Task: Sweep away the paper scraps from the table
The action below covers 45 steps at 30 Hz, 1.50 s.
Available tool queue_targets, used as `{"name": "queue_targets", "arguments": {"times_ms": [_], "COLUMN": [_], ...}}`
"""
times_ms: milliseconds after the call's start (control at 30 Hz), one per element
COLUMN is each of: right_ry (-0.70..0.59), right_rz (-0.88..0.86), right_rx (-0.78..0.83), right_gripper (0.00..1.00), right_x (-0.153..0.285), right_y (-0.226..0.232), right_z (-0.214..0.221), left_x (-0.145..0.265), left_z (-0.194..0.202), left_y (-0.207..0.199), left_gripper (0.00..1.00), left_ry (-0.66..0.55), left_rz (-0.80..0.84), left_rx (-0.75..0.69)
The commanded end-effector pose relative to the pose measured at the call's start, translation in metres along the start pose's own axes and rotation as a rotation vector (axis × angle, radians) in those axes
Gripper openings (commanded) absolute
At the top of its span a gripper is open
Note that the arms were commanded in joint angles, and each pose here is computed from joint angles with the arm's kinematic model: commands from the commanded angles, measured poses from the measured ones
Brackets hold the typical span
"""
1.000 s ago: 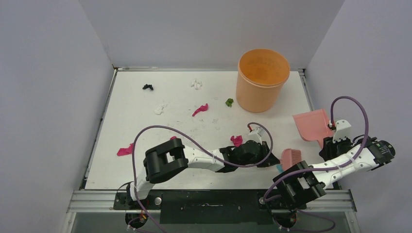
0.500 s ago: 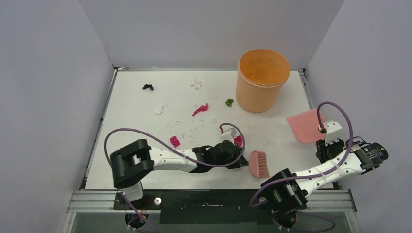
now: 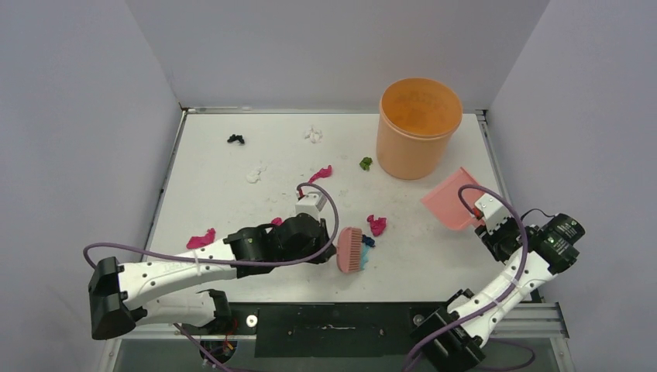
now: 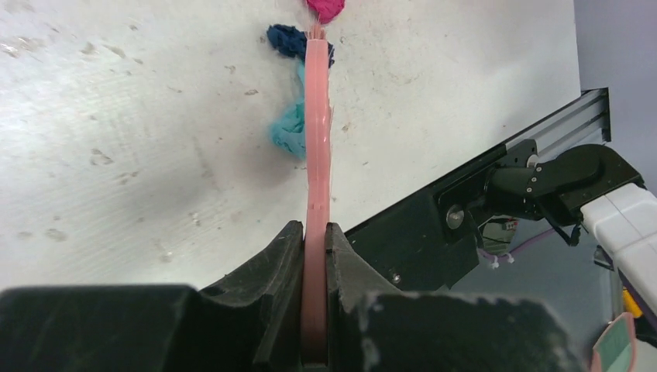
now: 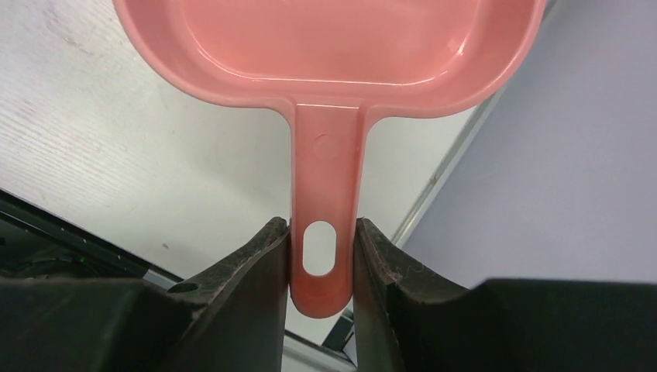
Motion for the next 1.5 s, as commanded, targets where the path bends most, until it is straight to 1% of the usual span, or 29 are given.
{"name": "queue_targets", "arguments": {"times_ms": [0, 67, 167, 300, 400, 500, 567, 667, 800, 933, 1033, 1133, 1233, 1367, 1467], "right_ry": [-0.019, 0.027, 0.088, 0.210, 0.262, 0.292, 0.320, 0.375, 0.419, 0.480, 0.483, 0.485, 0.501, 0.490, 0.492], "right_rz": [-0.013, -0.081, -0.136, -0.115, -0.104, -0.155, -0.203, -0.306, -0.447, -0.507, -0.509, -0.568, -0.591, -0.640, -0.653], "right_rx": [-0.151, -0.251, -0.277, -0.158, -0.044, 0.076, 0.174, 0.286, 0.343, 0.411, 0.410, 0.408, 0.399, 0.392, 0.364], "right_gripper": [0.05, 0.05, 0.05, 0.05, 0.05, 0.05, 0.05, 0.05, 0.05, 0.05, 0.05, 0.05, 0.05, 0.05, 0.05], "right_x": [-0.017, -0.030, -0.049, -0.071, -0.080, -0.085, -0.086, -0.084, -0.082, -0.078, -0.077, -0.077, -0.084, -0.097, -0.105], "right_y": [-0.031, -0.034, -0.036, -0.034, -0.029, -0.018, -0.011, 0.003, 0.030, 0.051, 0.053, 0.058, 0.062, 0.072, 0.076], "right_z": [-0.012, -0.008, 0.002, 0.005, -0.002, -0.011, -0.014, -0.008, 0.002, 0.014, 0.015, 0.014, 0.014, 0.009, 0.000], "left_x": [0.049, 0.066, 0.088, 0.106, 0.110, 0.109, 0.104, 0.090, 0.062, 0.028, 0.003, -0.018, -0.043, -0.076, -0.102], "left_z": [-0.036, -0.047, -0.064, -0.076, -0.083, -0.092, -0.097, -0.102, -0.110, -0.110, -0.108, -0.106, -0.104, -0.102, -0.097], "left_y": [-0.004, -0.002, 0.007, 0.024, 0.034, 0.045, 0.047, 0.044, 0.040, 0.030, 0.022, 0.016, 0.009, -0.005, -0.020], "left_gripper": [0.00, 0.00, 0.00, 0.00, 0.00, 0.00, 0.00, 0.00, 0.00, 0.00, 0.00, 0.00, 0.00, 0.00, 0.00], "left_ry": [-0.059, -0.085, -0.105, -0.044, -0.017, -0.003, 0.013, 0.029, 0.002, -0.039, -0.035, -0.002, 0.025, 0.049, 0.090], "left_rz": [-0.034, -0.059, -0.138, -0.269, -0.345, -0.445, -0.483, -0.521, -0.562, -0.491, -0.444, -0.437, -0.412, -0.339, -0.269], "left_rx": [-0.138, -0.170, -0.232, -0.283, -0.312, -0.347, -0.371, -0.398, -0.415, -0.396, -0.388, -0.399, -0.398, -0.391, -0.374]}}
Point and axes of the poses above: each gripper's point midway between its finger pads, its own x axis back along the fingers, its own y axis along the line the jaws close on, z = x × y, the point moved 3 cm from there along x, back along the fingers, and after that the axes turned 2 degrees about x, right-handed, at the moved point
